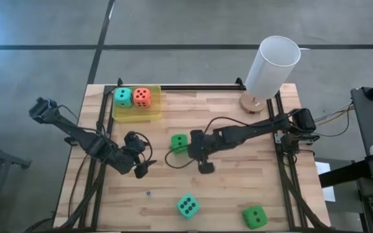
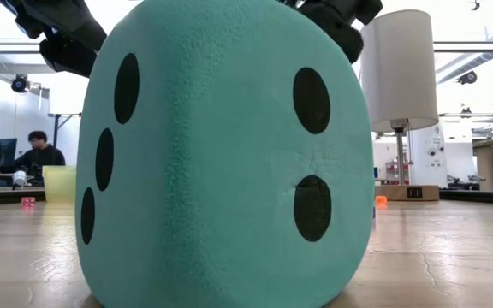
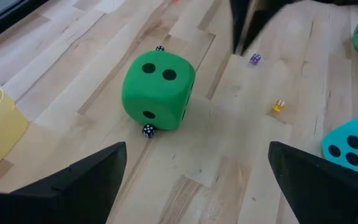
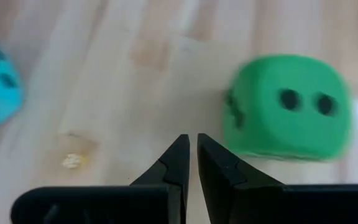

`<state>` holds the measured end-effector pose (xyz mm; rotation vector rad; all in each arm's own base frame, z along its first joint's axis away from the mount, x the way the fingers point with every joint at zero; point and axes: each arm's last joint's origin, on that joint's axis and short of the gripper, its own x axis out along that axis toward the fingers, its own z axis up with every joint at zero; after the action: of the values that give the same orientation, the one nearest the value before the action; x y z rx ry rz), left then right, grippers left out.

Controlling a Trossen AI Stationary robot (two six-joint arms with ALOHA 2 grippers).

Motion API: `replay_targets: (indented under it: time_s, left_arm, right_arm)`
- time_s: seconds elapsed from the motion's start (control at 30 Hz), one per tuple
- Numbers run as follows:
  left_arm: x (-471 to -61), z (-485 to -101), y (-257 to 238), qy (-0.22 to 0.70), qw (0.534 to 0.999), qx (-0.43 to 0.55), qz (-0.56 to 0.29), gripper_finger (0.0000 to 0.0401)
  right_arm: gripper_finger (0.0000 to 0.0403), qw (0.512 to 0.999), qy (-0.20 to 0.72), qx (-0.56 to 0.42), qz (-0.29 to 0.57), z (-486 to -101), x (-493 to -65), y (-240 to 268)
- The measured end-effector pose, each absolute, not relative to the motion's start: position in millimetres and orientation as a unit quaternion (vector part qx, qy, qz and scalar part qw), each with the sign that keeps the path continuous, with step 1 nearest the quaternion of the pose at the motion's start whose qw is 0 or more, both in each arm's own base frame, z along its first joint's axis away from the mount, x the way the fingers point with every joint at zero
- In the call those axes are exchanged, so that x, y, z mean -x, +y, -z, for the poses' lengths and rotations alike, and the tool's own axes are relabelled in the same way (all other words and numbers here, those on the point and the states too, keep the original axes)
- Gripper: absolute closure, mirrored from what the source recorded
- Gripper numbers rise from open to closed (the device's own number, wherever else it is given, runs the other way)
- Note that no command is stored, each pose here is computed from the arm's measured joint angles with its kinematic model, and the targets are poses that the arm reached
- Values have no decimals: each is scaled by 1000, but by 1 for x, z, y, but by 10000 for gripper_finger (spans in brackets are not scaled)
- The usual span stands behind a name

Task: Pick & Place Dice
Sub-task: Adjust the top green large die

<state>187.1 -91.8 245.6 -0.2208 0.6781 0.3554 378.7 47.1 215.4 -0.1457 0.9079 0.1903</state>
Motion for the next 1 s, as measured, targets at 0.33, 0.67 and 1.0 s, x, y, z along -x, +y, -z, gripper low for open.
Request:
replay_targets:
  time_s: [0.33,0.67,1.0]
  left_arm:
    - [-187,-246,-92,330,922,107,-173,8]
    - [-187,-245,-92,330,922,108,-173,7]
    - [-187,-245,-92,330,922,108,-173,10]
  right_arm:
    - [374,900,423,67,-86,-193,-390,40]
    - [374,900,426,68,-61,-186,-399,18]
    - [374,899,432,66,-33,-173,-411,-9]
